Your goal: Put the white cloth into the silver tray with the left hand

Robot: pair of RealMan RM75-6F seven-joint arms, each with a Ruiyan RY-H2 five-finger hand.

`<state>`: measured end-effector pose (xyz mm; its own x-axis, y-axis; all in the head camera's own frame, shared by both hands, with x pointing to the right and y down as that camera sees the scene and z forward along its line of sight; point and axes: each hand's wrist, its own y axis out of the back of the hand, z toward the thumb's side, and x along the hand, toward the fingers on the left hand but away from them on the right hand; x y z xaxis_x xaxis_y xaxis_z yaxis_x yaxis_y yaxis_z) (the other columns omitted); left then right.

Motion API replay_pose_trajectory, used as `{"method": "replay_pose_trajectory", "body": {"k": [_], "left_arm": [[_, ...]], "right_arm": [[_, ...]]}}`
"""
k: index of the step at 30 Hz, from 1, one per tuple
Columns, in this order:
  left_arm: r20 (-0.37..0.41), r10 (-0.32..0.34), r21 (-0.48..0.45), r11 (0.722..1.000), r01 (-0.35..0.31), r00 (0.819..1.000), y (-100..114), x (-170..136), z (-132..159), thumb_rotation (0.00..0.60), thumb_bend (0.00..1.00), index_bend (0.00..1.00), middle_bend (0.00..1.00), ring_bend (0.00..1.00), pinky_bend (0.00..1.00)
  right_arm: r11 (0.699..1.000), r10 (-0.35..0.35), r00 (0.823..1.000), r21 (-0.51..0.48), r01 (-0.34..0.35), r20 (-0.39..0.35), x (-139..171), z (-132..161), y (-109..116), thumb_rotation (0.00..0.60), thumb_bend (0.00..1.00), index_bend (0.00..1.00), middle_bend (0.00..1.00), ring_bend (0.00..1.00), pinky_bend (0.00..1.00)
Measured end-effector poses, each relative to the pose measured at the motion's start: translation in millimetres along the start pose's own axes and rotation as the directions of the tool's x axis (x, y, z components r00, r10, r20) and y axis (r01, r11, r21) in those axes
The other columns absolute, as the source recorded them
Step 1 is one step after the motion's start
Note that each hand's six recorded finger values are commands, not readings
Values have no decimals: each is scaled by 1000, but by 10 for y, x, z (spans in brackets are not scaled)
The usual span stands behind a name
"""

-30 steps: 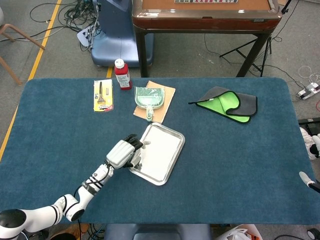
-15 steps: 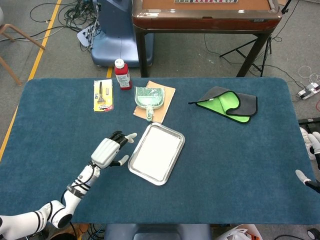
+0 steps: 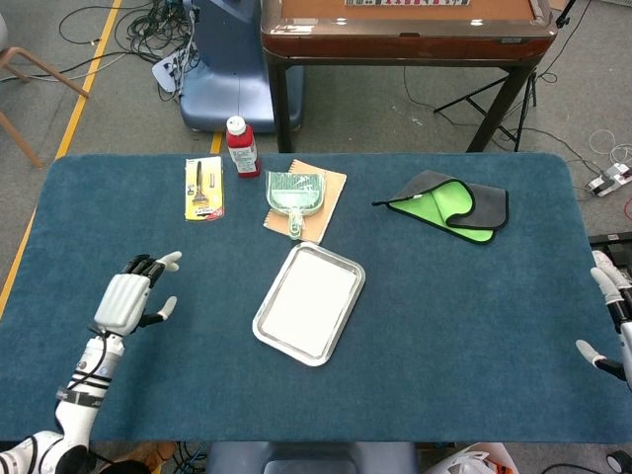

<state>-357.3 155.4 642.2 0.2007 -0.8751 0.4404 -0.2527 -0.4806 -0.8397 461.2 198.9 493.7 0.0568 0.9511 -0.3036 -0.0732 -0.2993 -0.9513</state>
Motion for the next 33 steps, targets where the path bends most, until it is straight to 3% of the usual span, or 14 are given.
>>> {"method": "replay_pose_trajectory", "body": {"k": [7, 12, 20, 33], "left_arm": [[-104, 10, 60, 998, -4, 995, 135, -369, -337, 600, 337, 185, 294, 218, 128], [-145, 57, 87, 995, -45, 988, 265, -585, -424, 600, 336, 187, 292, 218, 128], [-182, 110, 146, 986, -84, 977, 454, -913, -445, 600, 333, 188, 283, 218, 128], [-212, 90, 190, 981, -49, 973, 542, -1209, -308, 600, 332, 188, 282, 218, 128]], "right_arm": [[999, 38, 999, 2, -38, -2, -36, -5, -88, 600, 80, 74, 111, 0, 51], [996, 92, 996, 1, -92, -5, -63, 7, -201, 600, 80, 74, 112, 0, 51], [992, 121, 992, -31, -123, -45, -110, 70, -304, 600, 81, 74, 112, 0, 51], [994, 100, 992, -48, -103, -73, -133, 131, -375, 600, 81, 74, 111, 0, 51]]}}
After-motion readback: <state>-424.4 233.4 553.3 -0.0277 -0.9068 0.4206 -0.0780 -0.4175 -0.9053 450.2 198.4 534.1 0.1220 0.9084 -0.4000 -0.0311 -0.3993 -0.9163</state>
